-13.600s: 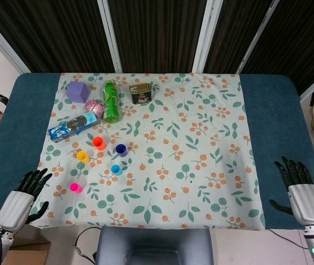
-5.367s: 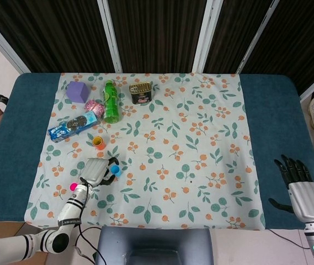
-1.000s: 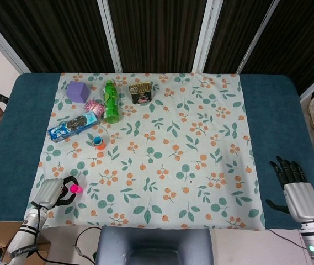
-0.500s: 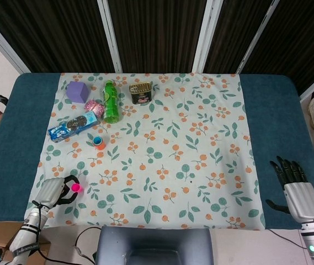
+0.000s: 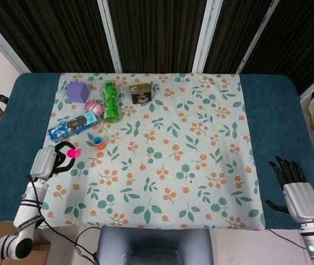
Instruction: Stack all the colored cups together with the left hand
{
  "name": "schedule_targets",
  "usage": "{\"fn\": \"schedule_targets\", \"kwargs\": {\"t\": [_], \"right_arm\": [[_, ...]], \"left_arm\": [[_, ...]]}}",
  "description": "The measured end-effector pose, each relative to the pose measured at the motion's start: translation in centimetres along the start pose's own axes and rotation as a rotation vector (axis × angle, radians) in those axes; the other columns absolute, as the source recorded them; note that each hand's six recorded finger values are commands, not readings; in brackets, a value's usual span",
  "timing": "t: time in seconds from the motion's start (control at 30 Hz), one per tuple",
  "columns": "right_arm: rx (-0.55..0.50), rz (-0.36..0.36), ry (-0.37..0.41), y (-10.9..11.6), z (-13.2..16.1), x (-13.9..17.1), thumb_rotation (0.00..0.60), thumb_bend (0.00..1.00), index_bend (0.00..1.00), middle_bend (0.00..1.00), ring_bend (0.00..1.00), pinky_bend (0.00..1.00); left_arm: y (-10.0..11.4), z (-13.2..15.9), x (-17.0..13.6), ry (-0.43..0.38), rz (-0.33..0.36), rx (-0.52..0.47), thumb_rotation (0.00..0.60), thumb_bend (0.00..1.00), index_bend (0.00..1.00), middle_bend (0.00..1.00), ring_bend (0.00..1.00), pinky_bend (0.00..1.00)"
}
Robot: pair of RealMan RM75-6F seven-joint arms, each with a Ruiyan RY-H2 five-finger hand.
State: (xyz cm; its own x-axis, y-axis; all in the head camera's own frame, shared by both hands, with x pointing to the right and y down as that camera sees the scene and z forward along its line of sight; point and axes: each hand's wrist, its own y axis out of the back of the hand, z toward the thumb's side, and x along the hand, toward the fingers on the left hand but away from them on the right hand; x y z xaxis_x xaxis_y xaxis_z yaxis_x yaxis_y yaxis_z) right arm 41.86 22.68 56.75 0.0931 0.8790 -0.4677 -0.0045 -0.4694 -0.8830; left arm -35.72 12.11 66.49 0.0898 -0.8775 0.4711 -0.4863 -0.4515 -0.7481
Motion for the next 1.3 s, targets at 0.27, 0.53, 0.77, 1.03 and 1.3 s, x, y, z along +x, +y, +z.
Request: {"fn": "schedule_targets", "kwargs": {"t": [0.27,0.53,0.77,1.03,1.3], "right_arm": [[-0.001,-0.006,-0.021,0.2,-0.6,-0.2,0.6,0.15,0.0,0.0,0.0,0.0],[-0.006,-0.009,-0.028,0.4,-0.8,-0.2,0.6,0.15,0.0,0.0,0.0,0.0],[-0.009,-0.01,-0.027,0.4,-0.8,-0.2,0.6,0.15,0.0,0.0,0.0,0.0],[-0.005,-0.01,-0.028,0.4,-0.7,-0.2,0.6,0.15,0.0,0.0,0.0,0.0],[-0.007,-0.011,-0.026,0.4,-0.7,-0.1,0.6,0.15,0.0,0.0,0.0,0.0]], "left_arm": [[-2.6,3.3,5.7,0.01,0.009,0.048,0.6,0.36,0.53,1.0,1.0,1.0],[-4.9,3.5,7.6,0.041,-0.017,0.083,0.6,0.36,0.53,1.0,1.0,1.0],[-5.2,2.7,7.8,0.062,-0.027,0.097,0.6,0.36,0.53,1.0,1.0,1.0],[-6.0,1.6,7.4,0.076,-0.075,0.125,0.6,0.36,0.27,1.0,1.0,1.0],[-6.4,2.0,6.9,0.056,-0.095,0.107,0.6,0.36,0.0,1.0,1.0,1.0]]}}
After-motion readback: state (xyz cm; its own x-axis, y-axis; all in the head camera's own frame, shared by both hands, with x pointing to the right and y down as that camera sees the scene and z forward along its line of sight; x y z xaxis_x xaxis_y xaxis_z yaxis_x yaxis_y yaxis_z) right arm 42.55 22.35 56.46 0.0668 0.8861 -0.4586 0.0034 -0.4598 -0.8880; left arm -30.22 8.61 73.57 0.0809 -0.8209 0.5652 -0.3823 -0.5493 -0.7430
